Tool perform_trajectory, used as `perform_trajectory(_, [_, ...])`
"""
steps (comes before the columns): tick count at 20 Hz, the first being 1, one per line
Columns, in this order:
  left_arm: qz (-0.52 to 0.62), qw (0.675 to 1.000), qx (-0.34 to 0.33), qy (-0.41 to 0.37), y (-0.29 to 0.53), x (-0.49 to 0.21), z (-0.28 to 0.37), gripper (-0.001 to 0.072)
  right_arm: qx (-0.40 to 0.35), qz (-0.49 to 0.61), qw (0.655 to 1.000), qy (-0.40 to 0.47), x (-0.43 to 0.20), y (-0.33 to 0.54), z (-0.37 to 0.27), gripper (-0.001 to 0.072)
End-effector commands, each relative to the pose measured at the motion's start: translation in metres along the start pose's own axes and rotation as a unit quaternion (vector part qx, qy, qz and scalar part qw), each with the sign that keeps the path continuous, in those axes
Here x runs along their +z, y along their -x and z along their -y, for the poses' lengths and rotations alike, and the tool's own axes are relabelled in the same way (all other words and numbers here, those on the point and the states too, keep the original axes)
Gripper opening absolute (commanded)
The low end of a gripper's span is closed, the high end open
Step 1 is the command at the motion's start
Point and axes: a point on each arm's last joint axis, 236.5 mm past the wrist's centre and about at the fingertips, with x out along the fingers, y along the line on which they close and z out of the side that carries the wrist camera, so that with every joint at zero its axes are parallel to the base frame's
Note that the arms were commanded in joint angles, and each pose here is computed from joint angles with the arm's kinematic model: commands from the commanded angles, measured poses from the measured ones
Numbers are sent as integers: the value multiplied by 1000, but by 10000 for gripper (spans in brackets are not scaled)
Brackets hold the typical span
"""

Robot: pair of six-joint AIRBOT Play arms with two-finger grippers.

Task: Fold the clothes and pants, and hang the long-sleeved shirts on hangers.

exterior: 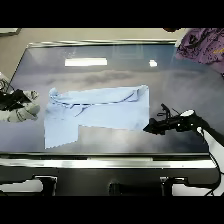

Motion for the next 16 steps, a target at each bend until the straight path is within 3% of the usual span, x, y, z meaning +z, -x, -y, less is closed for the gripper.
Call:
perform_trajectory(1, [-14,998,-63,12,-14,-15,-6,514,-35,15,999,9,0,16,1,37])
perform_trajectory(4, [-11,991,-126,34,-36,-30,-5,514,-67,18,997,19,-5,30,4,38])
perform_trajectory(10, [-79,985,-152,18,-82,-83,6,513,-69,34,997,12,-3,39,-3,38])
perform_trajectory(16, [-81,982,-168,12,-105,-82,25,512,-71,37,997,13,-4,43,-6,38])
